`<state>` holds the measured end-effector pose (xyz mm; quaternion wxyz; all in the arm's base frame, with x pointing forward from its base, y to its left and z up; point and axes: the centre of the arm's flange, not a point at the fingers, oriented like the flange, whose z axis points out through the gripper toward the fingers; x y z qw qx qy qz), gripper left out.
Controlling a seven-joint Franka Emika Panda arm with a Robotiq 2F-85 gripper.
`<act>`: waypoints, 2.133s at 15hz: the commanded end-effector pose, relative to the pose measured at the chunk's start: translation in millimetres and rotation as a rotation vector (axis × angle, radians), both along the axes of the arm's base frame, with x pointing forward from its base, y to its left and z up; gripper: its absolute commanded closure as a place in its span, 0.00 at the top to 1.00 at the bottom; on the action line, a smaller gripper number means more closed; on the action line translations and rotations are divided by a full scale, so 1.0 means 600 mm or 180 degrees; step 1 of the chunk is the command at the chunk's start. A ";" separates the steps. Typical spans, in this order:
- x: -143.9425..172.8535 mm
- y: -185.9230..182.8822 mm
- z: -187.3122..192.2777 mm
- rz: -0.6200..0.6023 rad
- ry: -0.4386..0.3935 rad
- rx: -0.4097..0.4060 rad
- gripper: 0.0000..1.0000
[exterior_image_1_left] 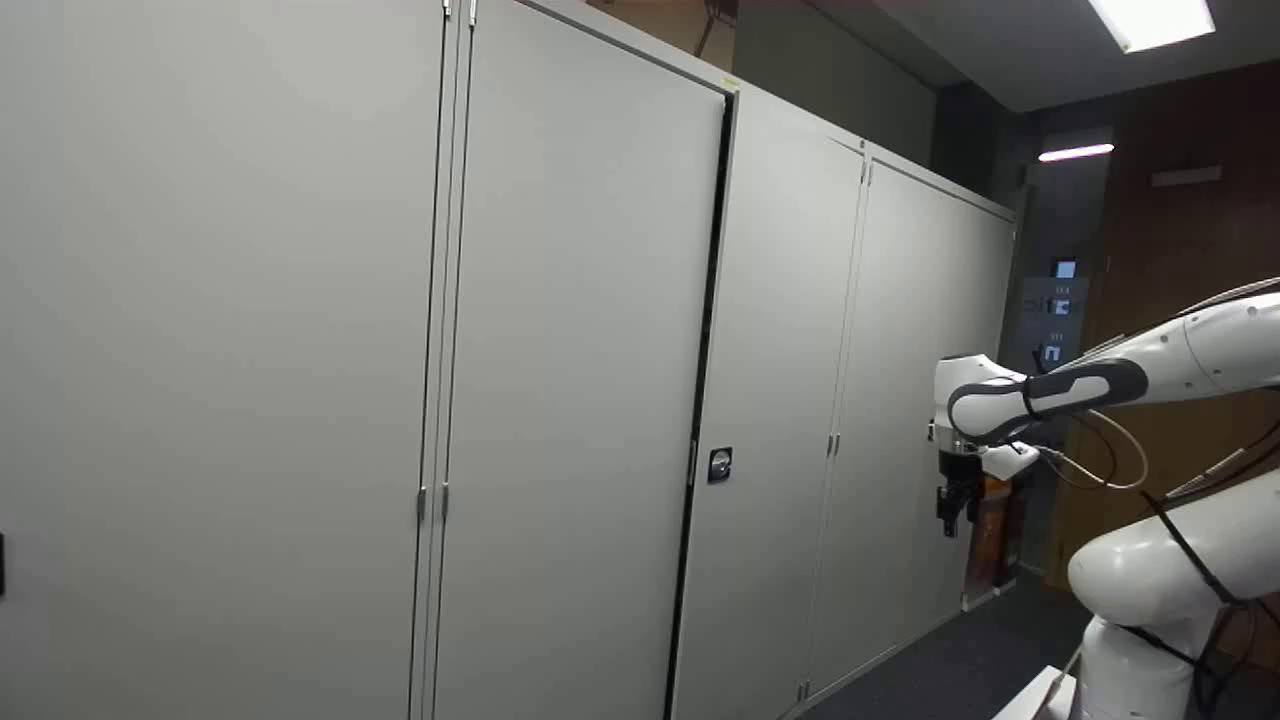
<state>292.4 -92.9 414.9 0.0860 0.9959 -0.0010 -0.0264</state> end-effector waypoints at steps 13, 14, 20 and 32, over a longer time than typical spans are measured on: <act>0.029 0.009 0.002 -0.0167 -0.0119 -0.0037 1.00; 0.037 0.011 0.004 -0.0191 -0.0156 -0.0031 1.00; 0.083 0.022 0.008 -0.0299 -0.0362 -0.0060 1.00; 0.160 0.030 0.040 -0.0316 -0.0649 -0.0042 1.00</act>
